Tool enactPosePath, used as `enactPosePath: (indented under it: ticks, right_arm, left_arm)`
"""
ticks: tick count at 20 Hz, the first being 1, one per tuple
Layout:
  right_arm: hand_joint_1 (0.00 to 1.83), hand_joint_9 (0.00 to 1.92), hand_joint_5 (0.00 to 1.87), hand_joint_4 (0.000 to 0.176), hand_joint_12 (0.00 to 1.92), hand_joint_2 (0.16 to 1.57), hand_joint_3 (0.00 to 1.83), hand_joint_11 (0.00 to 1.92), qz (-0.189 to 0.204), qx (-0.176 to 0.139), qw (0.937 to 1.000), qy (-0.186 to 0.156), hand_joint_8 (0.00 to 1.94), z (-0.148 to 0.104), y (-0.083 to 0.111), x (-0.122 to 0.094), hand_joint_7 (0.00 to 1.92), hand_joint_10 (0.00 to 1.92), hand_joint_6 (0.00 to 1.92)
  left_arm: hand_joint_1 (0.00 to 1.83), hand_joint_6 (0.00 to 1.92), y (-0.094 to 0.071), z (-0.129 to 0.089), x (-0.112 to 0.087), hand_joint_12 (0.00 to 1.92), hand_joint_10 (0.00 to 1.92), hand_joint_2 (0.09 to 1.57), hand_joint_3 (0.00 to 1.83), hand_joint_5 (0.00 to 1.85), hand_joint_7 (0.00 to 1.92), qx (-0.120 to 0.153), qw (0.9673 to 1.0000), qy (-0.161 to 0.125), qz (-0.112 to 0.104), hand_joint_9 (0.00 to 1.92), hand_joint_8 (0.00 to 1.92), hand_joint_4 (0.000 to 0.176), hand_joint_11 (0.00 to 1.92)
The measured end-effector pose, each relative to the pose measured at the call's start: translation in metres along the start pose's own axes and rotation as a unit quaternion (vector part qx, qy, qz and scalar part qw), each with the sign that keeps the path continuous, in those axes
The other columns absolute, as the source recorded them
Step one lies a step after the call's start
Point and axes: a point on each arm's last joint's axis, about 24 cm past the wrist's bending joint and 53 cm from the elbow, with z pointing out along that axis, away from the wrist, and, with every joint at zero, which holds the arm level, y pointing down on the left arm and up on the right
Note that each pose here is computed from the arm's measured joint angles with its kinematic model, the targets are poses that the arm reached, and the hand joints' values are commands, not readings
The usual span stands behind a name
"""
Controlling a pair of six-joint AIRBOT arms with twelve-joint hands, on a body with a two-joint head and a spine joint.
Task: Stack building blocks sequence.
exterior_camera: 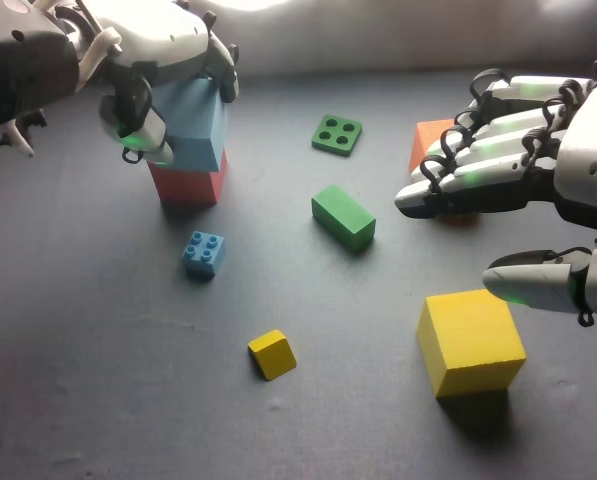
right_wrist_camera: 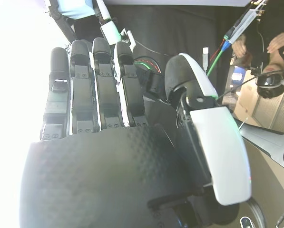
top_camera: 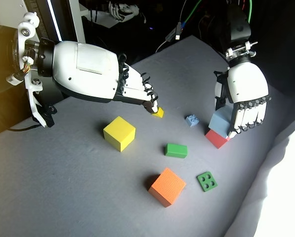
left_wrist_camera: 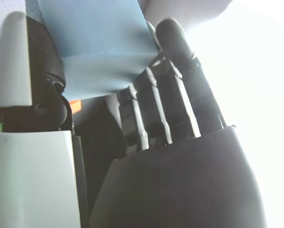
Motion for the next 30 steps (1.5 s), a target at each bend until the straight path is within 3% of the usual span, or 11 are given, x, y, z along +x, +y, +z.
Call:
enactPosePath:
  ticks: [2, 8, 10, 12, 14, 15, 16, 18, 20, 23, 30]
  right_arm:
    - [0.25, 0.36, 0.4, 0.0, 0.76, 1.42, 0.0, 0.0, 0.0, 0.0, 1.0, 0.0, 0.01, 0.0, 0.0, 0.0, 0.41, 0.01, 0.0]
    - [0.2, 0.34, 0.38, 0.0, 0.73, 1.45, 0.01, 0.0, 0.0, 0.001, 1.0, 0.0, 0.01, 0.0, 0.0, 0.0, 0.39, 0.01, 0.01]
    - [0.22, 0.36, 0.41, 0.0, 0.73, 1.44, 0.0, 0.0, 0.0, 0.001, 1.0, 0.0, 0.01, 0.0, 0.0, 0.0, 0.42, 0.02, 0.02]
    - [0.3, 0.37, 0.43, 0.0, 0.74, 1.42, 0.0, 0.0, 0.0, 0.001, 1.0, 0.0, 0.01, 0.0, 0.0, 0.0, 0.43, 0.02, 0.02]
    - [0.23, 0.34, 0.4, 0.0, 0.69, 1.43, 0.0, 0.0, 0.0, 0.001, 1.0, 0.0, 0.0, 0.0, 0.0, 0.0, 0.4, 0.0, 0.0]
    - [0.21, 0.34, 0.4, 0.0, 0.69, 1.44, 0.0, 0.0, 0.0, 0.002, 1.0, 0.001, 0.0, 0.0, -0.001, 0.0, 0.4, 0.01, 0.0]
    - [0.17, 0.34, 0.38, 0.0, 0.65, 1.44, 0.0, 0.0, 0.0, 0.001, 1.0, 0.0, 0.0, 0.0, -0.001, 0.0, 0.39, 0.0, 0.0]
    - [0.23, 0.36, 0.41, 0.0, 0.7, 1.44, 0.0, 0.0, 0.0, 0.001, 1.0, 0.001, 0.01, 0.0, -0.001, 0.0, 0.42, 0.01, 0.01]
    - [0.26, 0.36, 0.41, 0.0, 0.73, 1.43, 0.0, 0.0, 0.0, 0.001, 1.0, 0.0, 0.0, 0.0, -0.001, 0.0, 0.42, 0.01, 0.0]
    - [0.19, 0.36, 0.4, 0.0, 0.7, 1.44, 0.0, 0.0, 0.0, 0.001, 1.0, 0.001, 0.0, 0.0, -0.001, 0.0, 0.4, 0.01, 0.01]
    - [0.1, 0.36, 0.4, 0.0, 0.77, 1.46, 0.0, 0.0, 0.0, 0.001, 1.0, 0.001, 0.01, 0.0, -0.001, 0.0, 0.41, 0.01, 0.01]
  left_arm:
    - [1.26, 0.62, 0.001, 0.0, -0.002, 1.44, 1.1, 1.11, 0.0, 1.1, 0.91, -0.001, 1.0, -0.001, 0.001, 0.76, 1.29, 0.0, 0.47]
    - [1.25, 0.65, 0.006, 0.0, -0.005, 1.42, 1.07, 1.11, 0.0, 1.09, 0.93, -0.005, 1.0, -0.004, 0.001, 0.79, 1.26, 0.0, 0.52]
    - [1.36, 0.82, 0.002, 0.0, -0.008, 1.47, 1.38, 1.15, 0.0, 0.98, 0.89, 0.0, 1.0, -0.006, 0.002, 0.77, 1.25, 0.0, 0.48]
    - [1.37, 0.77, 0.004, 0.001, -0.015, 1.42, 1.33, 1.13, 0.0, 1.02, 0.95, -0.001, 0.9999, -0.012, 0.006, 0.81, 1.15, 0.0, 0.53]
    - [1.36, 0.82, 0.009, 0.001, -0.017, 1.45, 1.39, 1.15, 0.0, 0.98, 0.88, -0.007, 0.9998, -0.015, 0.006, 0.76, 1.26, 0.0, 0.47]
    - [1.27, 0.73, 0.011, 0.001, -0.018, 1.46, 1.19, 1.13, 0.0, 1.05, 0.9, -0.009, 0.9998, -0.016, 0.006, 0.75, 1.27, 0.0, 0.46]
    - [1.34, 0.81, 0.011, 0.003, -0.018, 1.48, 1.37, 1.15, 0.0, 0.98, 0.87, -0.01, 0.9998, -0.016, 0.006, 0.74, 1.29, 0.0, 0.45]
    - [1.26, 0.61, 0.012, 0.004, -0.013, 1.41, 1.08, 1.1, 0.0, 1.12, 0.94, -0.011, 0.9998, -0.013, 0.007, 0.79, 1.24, 0.0, 0.51]
    - [1.36, 0.79, 0.012, 0.005, -0.006, 1.44, 1.41, 1.16, 0.0, 0.97, 0.87, -0.011, 0.9999, -0.004, 0.006, 0.74, 1.29, 0.0, 0.51]
    - [1.26, 0.63, 0.02, 0.004, -0.003, 1.43, 1.09, 1.1, 0.0, 1.11, 0.94, -0.021, 0.9998, -0.005, 0.002, 0.79, 1.24, 0.0, 0.5]
    - [1.26, 0.63, 0.024, 0.007, 0.0, 1.43, 1.08, 1.11, 0.0, 1.1, 0.94, -0.028, 0.9996, -0.004, 0.001, 0.8, 1.24, 0.0, 0.51]
